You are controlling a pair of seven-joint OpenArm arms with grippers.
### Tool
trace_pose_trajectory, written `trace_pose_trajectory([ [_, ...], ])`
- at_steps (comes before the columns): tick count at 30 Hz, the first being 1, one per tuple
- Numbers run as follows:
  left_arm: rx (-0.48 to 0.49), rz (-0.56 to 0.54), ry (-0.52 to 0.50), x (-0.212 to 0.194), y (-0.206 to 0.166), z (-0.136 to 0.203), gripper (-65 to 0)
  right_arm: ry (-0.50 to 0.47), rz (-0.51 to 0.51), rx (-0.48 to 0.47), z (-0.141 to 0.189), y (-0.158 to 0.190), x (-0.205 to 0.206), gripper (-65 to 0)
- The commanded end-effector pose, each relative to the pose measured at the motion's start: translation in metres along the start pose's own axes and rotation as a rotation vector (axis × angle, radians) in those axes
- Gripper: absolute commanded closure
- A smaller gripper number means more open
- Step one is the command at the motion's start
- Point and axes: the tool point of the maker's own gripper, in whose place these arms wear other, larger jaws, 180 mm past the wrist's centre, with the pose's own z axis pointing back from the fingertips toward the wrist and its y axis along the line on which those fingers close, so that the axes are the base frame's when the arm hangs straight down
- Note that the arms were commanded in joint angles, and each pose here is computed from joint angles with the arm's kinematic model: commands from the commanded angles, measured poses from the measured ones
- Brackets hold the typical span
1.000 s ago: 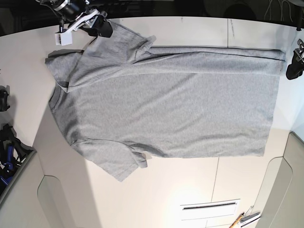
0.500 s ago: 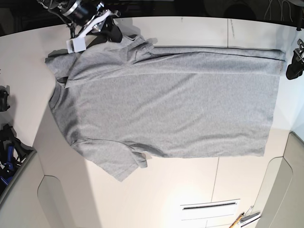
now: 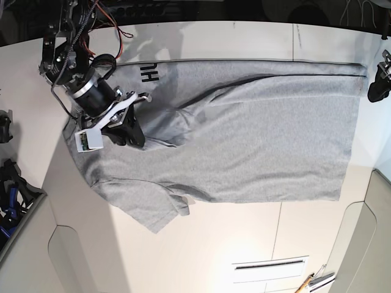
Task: Fold the T-shirt properly
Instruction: 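Hold the shirt's shoulder edge with both grippers and smooth it flat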
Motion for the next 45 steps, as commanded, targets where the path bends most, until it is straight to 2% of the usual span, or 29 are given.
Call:
trace_pose_trajectory([
  [1, -0.020, -0.033, -0.034, 0.017, -0.005, 0.004, -22.6, -0.059, 0.008, 0.019, -0.003, 0.003, 0.016, -2.2],
  [4, -0.019, -0.033, -0.034, 0.017, -0.005, 0.004, -22.6, -0.047, 0.000, 0.028, -0.008, 0.004, 0.012, -18.3],
  [6, -0.020, -0.033, -0.034, 0.017, -0.005, 0.004, -22.6, -0.048, 0.000, 0.029, -0.008, 0.004, 0.012, -25.5],
  [11, -0.020, -0.033, -0.034, 0.017, -0.005, 0.004, -22.6, -0.050, 0.001, 0.028, -0.008, 0.004, 0.013, -27.1],
  [13, -0.020, -0.034, -0.035, 0.017, -0.005, 0.004, -22.6, -0.032, 0.005, 0.027, -0.008, 0.003, 0.010, -25.9],
  [14, -0.020, -0.033, -0.035, 0.017, -0.005, 0.004, -22.6, -0.015, 0.008, 0.027, -0.007, 0.003, 0.008, -22.1],
  [17, -0.022, -0.035, -0.037, 0.018, -0.006, 0.003, -22.6, 0.064, 0.030, 0.023, -0.002, 0.005, -0.001, 0.0],
  [20, -0.034, -0.043, -0.047, 0.021, -0.011, 0.002, -21.4, 0.141, 0.061, 0.014, 0.007, 0.006, -0.007, 0.0],
  [24, -0.064, -0.119, -0.049, 0.027, -0.032, -0.004, -10.4, 0.166, 0.098, -0.050, 0.019, -0.006, -0.007, 0.0],
  [27, -0.040, -0.242, 0.044, 0.012, -0.042, -0.014, -1.3, 0.186, 0.084, -0.110, 0.029, -0.021, -0.016, 0.0],
  [28, -0.030, -0.282, 0.085, 0.003, -0.043, -0.019, 0.0, 0.196, 0.084, -0.137, 0.032, -0.028, -0.019, 0.0],
  [31, 0.005, -0.395, 0.179, -0.023, -0.041, -0.033, 0.0, 0.224, 0.088, -0.245, 0.045, -0.052, -0.027, 0.0],
  [36, 0.178, -0.531, 0.264, -0.048, -0.014, -0.047, 0.0, 0.278, 0.108, -0.368, 0.062, -0.086, -0.037, 0.0],
  [39, 0.232, -0.536, 0.299, -0.062, -0.003, -0.051, 0.0, 0.342, 0.082, -0.375, 0.063, -0.098, -0.059, 0.0],
  [45, 0.259, -0.495, 0.388, -0.087, 0.013, -0.047, 0.0, 0.510, -0.054, -0.373, 0.067, -0.110, -0.127, 0.0],
])
